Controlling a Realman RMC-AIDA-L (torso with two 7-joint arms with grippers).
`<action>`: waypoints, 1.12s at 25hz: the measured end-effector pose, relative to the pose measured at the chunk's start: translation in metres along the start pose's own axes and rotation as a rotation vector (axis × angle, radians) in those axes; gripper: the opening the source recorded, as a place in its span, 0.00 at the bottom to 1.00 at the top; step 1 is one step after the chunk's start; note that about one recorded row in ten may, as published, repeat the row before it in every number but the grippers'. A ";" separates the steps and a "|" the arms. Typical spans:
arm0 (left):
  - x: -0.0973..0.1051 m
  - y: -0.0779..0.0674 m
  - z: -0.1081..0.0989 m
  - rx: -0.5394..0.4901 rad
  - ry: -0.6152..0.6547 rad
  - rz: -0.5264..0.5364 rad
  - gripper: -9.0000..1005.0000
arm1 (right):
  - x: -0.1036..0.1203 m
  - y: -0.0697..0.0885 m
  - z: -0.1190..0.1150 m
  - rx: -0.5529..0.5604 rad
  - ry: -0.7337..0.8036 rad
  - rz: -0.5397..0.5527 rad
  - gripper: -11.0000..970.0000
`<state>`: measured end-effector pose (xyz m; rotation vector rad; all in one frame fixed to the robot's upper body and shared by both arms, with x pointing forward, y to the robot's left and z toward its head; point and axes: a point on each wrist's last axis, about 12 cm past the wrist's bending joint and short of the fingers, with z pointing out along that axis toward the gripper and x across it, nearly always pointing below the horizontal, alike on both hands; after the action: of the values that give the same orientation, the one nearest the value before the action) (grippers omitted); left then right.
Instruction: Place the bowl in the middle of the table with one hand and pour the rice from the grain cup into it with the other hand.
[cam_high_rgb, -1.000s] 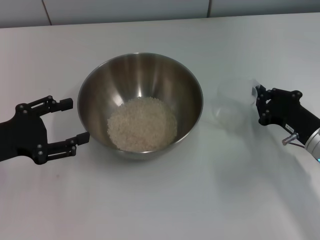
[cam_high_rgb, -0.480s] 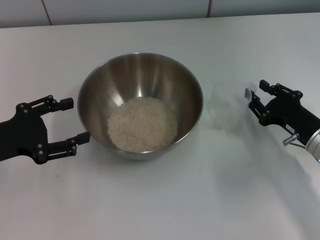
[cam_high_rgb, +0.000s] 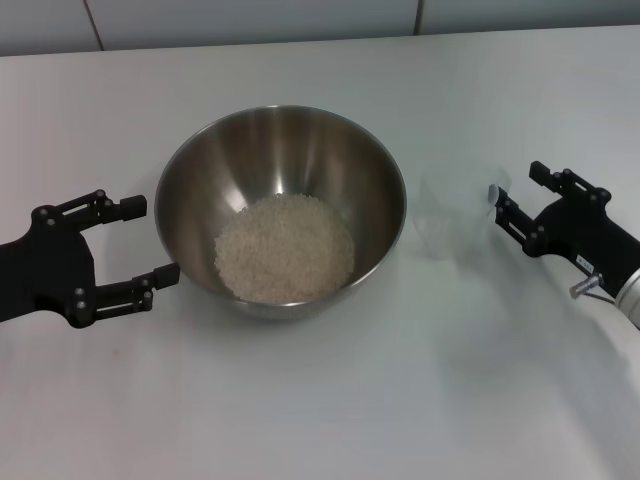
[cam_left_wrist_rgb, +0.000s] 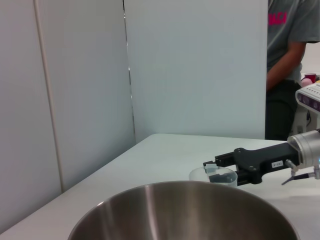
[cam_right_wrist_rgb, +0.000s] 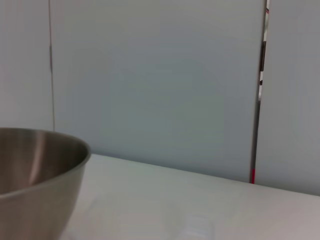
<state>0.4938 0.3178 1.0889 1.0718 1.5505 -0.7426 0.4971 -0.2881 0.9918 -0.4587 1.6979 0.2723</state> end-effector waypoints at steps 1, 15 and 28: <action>0.000 0.000 0.000 -0.001 -0.001 -0.001 0.81 | 0.002 0.003 -0.005 -0.003 -0.006 0.008 0.62; 0.001 -0.001 -0.002 -0.005 -0.004 -0.018 0.81 | 0.012 0.024 -0.079 0.015 -0.179 0.121 0.62; -0.001 -0.015 -0.012 0.077 -0.056 -0.022 0.81 | -0.045 -0.019 -0.121 -0.425 -0.285 0.155 0.62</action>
<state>0.4757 0.3218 1.0921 1.0824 1.4984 -0.8467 0.4043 -0.3503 1.0595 -0.5693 1.3953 0.7845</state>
